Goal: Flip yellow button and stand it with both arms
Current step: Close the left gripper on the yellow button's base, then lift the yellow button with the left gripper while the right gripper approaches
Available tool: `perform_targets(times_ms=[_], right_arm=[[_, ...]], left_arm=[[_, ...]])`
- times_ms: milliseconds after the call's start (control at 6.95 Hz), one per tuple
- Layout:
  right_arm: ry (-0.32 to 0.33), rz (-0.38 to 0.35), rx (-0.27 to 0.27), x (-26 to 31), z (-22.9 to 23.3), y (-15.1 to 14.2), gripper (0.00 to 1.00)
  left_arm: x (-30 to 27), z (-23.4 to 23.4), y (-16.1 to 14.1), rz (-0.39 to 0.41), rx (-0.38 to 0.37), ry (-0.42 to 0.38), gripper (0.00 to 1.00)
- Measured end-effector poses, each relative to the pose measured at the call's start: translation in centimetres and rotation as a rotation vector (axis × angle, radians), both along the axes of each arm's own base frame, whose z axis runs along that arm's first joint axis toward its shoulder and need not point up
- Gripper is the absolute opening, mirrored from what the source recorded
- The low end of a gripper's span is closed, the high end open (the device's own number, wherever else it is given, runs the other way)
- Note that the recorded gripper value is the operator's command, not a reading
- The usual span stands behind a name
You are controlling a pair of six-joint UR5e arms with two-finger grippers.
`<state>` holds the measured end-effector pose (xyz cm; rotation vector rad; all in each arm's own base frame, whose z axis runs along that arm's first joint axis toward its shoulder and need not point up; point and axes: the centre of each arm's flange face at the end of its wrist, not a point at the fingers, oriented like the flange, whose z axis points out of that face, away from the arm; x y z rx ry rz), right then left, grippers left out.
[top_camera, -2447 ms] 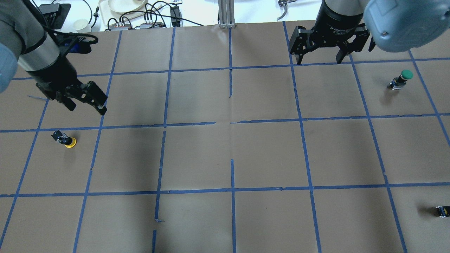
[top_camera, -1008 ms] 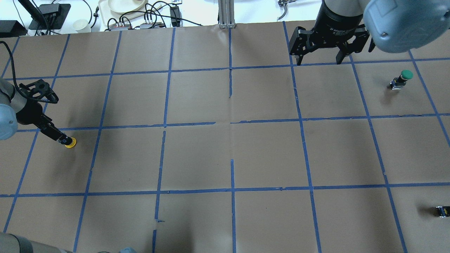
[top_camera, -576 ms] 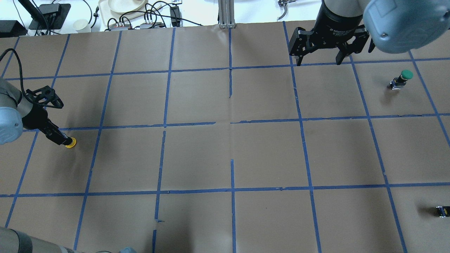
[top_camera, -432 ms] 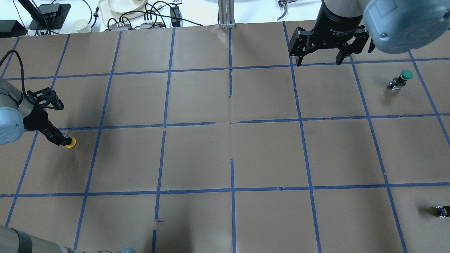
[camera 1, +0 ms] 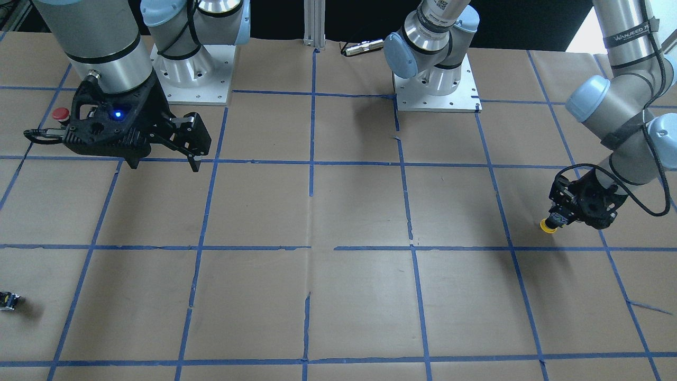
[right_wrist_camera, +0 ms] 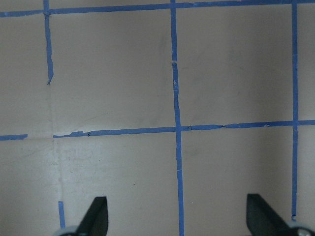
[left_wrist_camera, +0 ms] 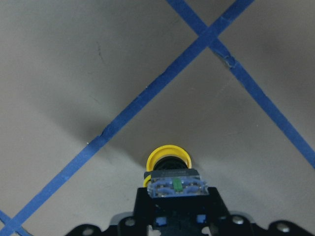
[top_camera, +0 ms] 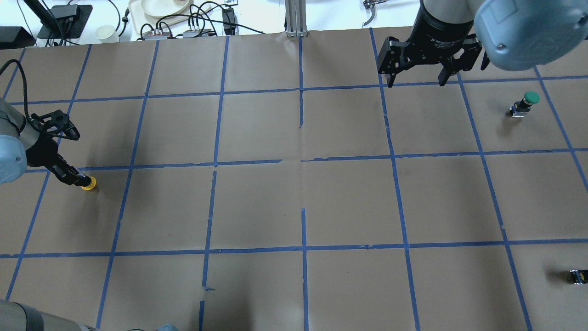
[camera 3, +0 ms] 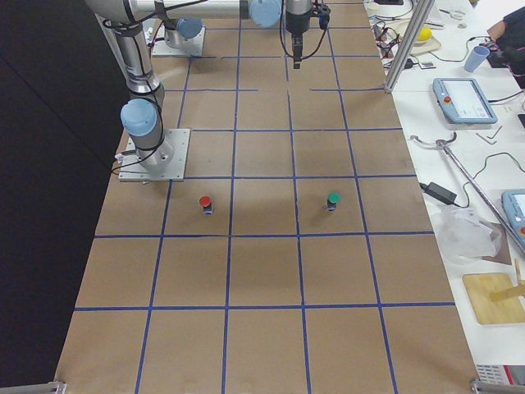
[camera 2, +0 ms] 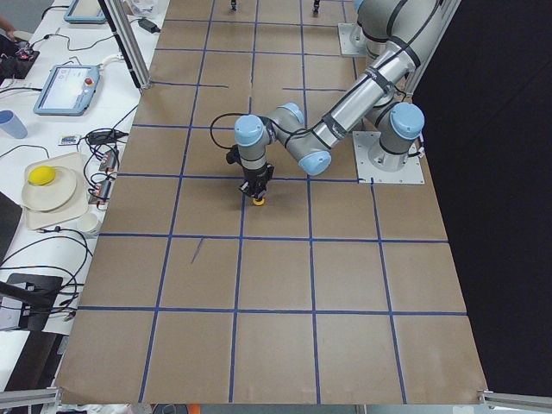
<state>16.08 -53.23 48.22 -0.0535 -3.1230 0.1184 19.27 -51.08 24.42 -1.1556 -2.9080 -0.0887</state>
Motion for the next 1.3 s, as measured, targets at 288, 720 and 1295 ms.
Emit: perform_targets(times_ms=[288, 720, 1295], right_arm=[[-0.003, 0.0, 0.0, 0.0, -0.1, 0.0, 1.0], [-0.084, -0.071, -0.004, -3.3, 0.4, -1.2, 0.99], [-0.474, -0.302, 0.117, -11.9, 0.0, -1.4, 0.99]], left_arm=[[-4.3, 4.5, -0.4, 0.095, 0.008, 0.171, 0.02], [-17.2, 8.9, 0.4, 0.275, 0.155, 0.594, 0.02], [-27.5, 13.0, 2.5, 0.545, 0.361, 1.183, 0.02]])
